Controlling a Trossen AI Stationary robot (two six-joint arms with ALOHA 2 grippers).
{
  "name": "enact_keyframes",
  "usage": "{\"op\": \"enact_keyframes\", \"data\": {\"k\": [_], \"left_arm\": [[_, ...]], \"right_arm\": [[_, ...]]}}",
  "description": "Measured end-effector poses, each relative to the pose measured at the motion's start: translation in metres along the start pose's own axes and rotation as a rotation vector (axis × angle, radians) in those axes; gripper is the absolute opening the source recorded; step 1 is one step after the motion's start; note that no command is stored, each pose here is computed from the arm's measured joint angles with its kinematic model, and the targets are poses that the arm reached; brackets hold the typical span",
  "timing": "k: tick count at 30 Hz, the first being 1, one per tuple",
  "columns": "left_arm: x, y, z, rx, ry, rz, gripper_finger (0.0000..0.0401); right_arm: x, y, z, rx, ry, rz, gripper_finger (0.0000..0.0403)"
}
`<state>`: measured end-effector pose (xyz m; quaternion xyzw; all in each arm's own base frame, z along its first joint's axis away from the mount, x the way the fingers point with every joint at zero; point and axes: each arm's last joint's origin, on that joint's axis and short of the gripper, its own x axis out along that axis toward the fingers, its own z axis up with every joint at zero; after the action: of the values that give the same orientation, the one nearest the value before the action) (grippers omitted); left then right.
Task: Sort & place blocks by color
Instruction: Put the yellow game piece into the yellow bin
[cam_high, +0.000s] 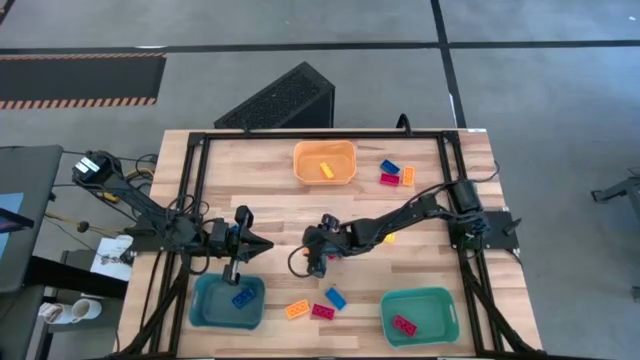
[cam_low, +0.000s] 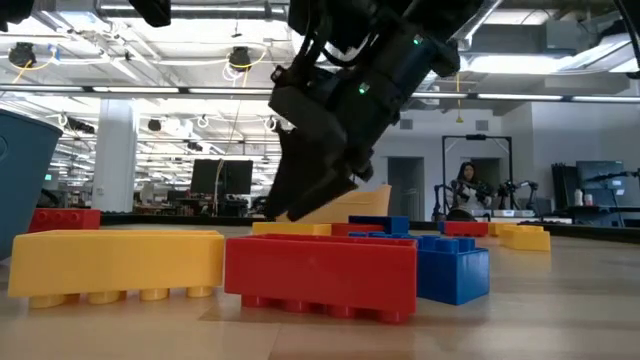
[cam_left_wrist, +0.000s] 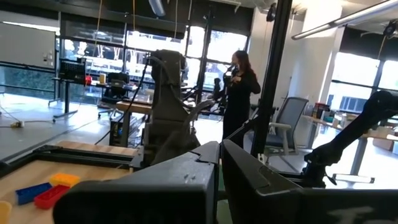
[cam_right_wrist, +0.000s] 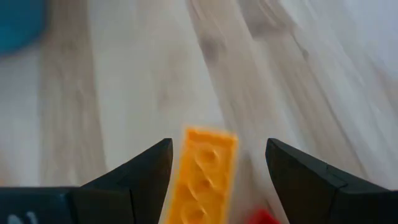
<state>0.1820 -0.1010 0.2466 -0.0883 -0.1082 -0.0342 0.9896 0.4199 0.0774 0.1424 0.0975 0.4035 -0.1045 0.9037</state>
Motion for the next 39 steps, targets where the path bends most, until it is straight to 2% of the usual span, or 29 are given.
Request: {"op": "enact_keyframes", "data": {"k": [14, 18, 22, 24, 28, 32, 36, 39], "left_arm": [[0.0, 0.0, 0.0, 0.005, 0.002, 0.001, 0.0006], [0.0, 0.0, 0.0, 0.008, 0.002, 0.001, 0.0006], [0.0, 0.0, 0.0, 0.007, 0.002, 0.001, 0.0006], [0.0, 0.0, 0.0, 0.007, 0.002, 0.001, 0.0006], [0.0, 0.0, 0.0, 0.025, 0.002, -0.004, 0.0006], [0.0, 0.0, -0.001, 0.03, 0.007, -0.008, 0.0006], [0.0, -0.001, -0.002, 0.027, 0.018, -0.011, 0.0006], [-0.001, -0.002, -0.002, 0.026, 0.02, -0.019, 0.0006]], "right_arm": [[0.018, -0.001, -0.013, -0.034, 0.044, -0.014, 0.0273], [0.018, -0.002, -0.014, -0.036, 0.052, -0.022, 0.0227], [0.015, -0.001, -0.011, -0.03, 0.047, -0.01, 0.0142], [0.013, 0.001, -0.007, -0.03, 0.035, 0.007, 0.0129], [0.005, 0.009, 0.012, -0.029, -0.095, 0.128, 0.0129], [-0.007, 0.008, 0.025, -0.06, -0.175, 0.163, 0.0129], [-0.037, 0.0, 0.04, -0.066, -0.311, 0.26, 0.0129], [-0.057, -0.015, 0.033, -0.051, -0.403, 0.278, 0.0129]]}}
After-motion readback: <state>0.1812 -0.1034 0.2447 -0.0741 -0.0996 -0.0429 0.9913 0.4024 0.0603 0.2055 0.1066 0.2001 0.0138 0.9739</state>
